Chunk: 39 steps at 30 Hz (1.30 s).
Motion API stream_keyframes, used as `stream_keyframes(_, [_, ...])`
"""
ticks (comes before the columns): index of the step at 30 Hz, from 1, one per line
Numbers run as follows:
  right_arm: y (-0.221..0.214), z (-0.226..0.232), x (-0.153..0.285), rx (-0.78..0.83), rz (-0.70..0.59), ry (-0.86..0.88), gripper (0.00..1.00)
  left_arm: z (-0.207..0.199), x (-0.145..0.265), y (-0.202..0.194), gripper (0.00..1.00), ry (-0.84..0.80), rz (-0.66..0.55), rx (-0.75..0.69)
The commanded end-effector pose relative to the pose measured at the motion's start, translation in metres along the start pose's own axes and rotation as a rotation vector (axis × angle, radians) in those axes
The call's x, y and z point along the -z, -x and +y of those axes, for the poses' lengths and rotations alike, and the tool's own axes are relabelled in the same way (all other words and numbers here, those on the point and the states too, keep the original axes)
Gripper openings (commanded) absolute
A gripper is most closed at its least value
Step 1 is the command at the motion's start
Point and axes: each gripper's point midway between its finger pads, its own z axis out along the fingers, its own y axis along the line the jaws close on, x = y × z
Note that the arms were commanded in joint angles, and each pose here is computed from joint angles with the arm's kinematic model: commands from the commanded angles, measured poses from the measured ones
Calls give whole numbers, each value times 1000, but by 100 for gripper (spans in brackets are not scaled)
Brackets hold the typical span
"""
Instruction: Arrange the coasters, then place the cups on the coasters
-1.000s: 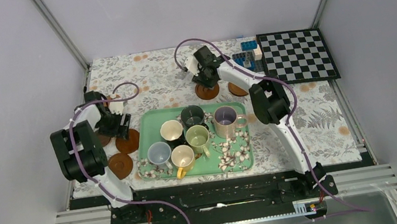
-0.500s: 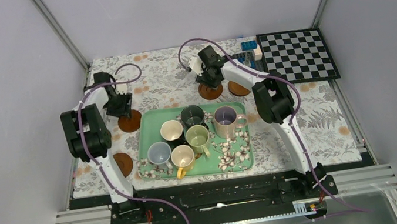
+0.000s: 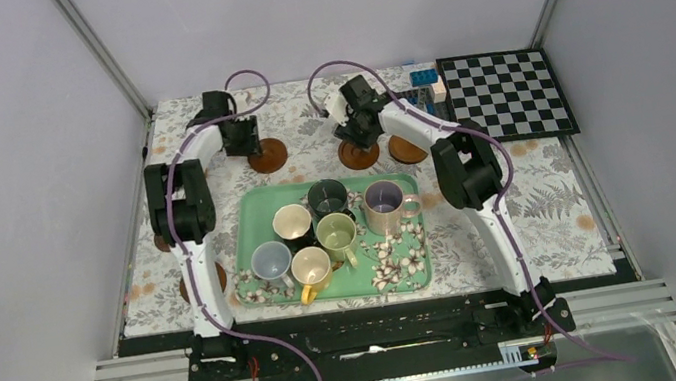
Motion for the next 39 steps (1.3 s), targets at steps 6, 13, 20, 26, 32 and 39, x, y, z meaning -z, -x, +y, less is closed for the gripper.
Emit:
stream_keyframes(6, [49,-37,46,-207,-166,10,62,-102,-30,-24,41,-199,90,10])
stream_keyframes(13, [68,-41,59,-224,-226,26,63,-119,-28,-34,40,-221,116,25])
stream_keyframes(20, [69,-34,58,-245,-228,58,63,-118,-17,-35,39,-199,112,33])
stream_keyframes(26, [71,-27,54,-262,-236,97,63,-114,-1,-31,39,-181,108,19])
stream_keyframes(32, [74,-24,53,-266,-245,114,63,-109,9,-25,39,-162,97,20])
stream_keyframes(39, [80,-23,57,-256,-261,129,64,-105,66,30,75,-302,-40,47])
